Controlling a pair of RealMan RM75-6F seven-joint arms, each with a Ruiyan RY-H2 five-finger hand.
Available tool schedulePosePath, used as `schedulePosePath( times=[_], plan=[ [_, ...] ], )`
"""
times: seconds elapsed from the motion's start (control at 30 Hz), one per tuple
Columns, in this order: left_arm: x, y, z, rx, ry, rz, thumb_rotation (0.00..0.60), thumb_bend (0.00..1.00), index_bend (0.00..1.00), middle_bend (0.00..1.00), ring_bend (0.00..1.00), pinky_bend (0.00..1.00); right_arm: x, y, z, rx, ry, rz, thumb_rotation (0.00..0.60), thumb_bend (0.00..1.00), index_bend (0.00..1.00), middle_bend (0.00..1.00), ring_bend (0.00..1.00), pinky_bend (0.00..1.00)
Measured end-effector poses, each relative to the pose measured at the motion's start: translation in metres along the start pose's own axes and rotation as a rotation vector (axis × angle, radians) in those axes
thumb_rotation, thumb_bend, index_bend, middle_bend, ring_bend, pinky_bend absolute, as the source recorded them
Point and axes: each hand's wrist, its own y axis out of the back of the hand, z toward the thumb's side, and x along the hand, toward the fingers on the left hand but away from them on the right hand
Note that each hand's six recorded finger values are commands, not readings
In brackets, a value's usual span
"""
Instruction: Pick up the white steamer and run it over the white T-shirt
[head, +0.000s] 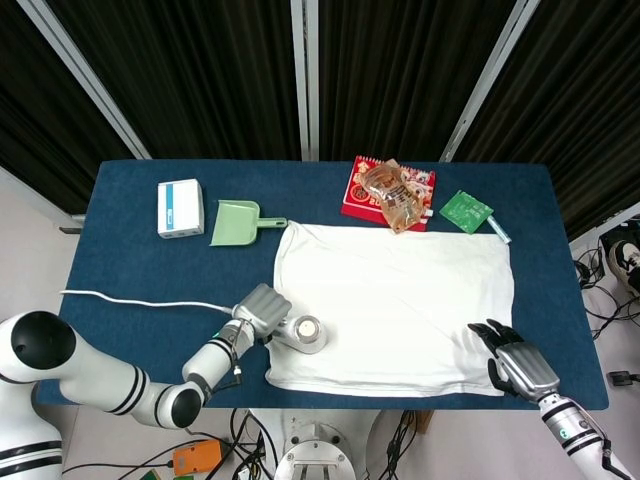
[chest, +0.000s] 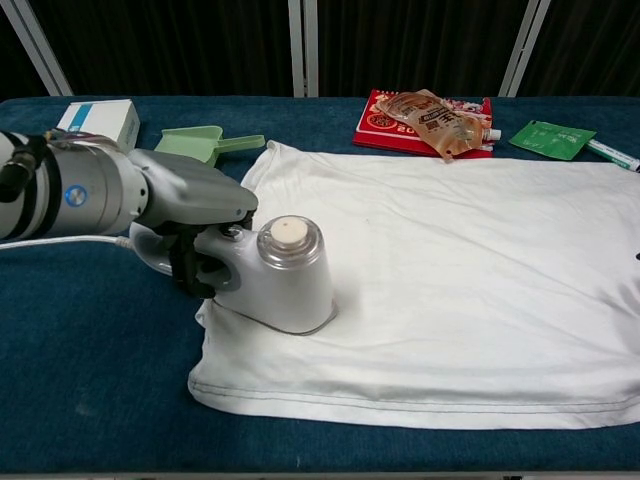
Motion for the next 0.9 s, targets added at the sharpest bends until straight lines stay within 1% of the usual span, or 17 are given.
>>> schedulePosePath(
  times=[0.17,0.3,0.43,0.53,0.67,0.8,0.9],
  plan=[
    [-0.014,-0.013,-0.018,0.008,0.025,-0.034,0.599,0.53,0.72,0.88,0.73,0.66,-0.001,-0.001,0.000,-0.004,0.003,-0.003,0.600,0.93,0.10,0.17,0.05,0.17],
    [-0.031,-0.022,-0.036,-0.002,0.052,-0.059,0.599,0.53,0.72,0.88,0.73,0.66,-0.001,-0.002,-0.001,-0.008,0.000,-0.002,0.600,0.93,0.09,0.17,0.05,0.17],
    [-0.044,-0.020,-0.051,-0.026,0.076,-0.056,0.600,0.53,0.72,0.88,0.72,0.66,0.000,-0.001,-0.002,-0.009,-0.002,-0.006,0.600,0.93,0.09,0.17,0.05,0.17],
    [-0.047,-0.010,-0.054,-0.053,0.075,-0.017,0.599,0.53,0.72,0.88,0.72,0.66,0.000,-0.001,-0.002,-0.008,-0.003,-0.008,0.600,0.93,0.09,0.17,0.05,0.17],
    [-0.044,0.011,-0.043,-0.071,0.040,0.050,0.599,0.53,0.72,0.88,0.72,0.66,0.000,-0.001,-0.001,-0.006,-0.005,-0.008,0.600,0.93,0.09,0.17,0.05,0.17],
    [-0.030,0.035,-0.017,-0.082,-0.025,0.104,0.599,0.53,0.72,0.88,0.72,0.66,0.001,-0.001,-0.001,-0.007,-0.009,-0.007,0.600,0.93,0.09,0.17,0.05,0.17],
    [-0.015,0.050,0.000,-0.078,-0.056,0.128,0.599,0.53,0.72,0.88,0.72,0.66,0.002,-0.001,-0.002,-0.005,-0.015,-0.007,0.600,0.93,0.09,0.17,0.05,0.17]
  ],
)
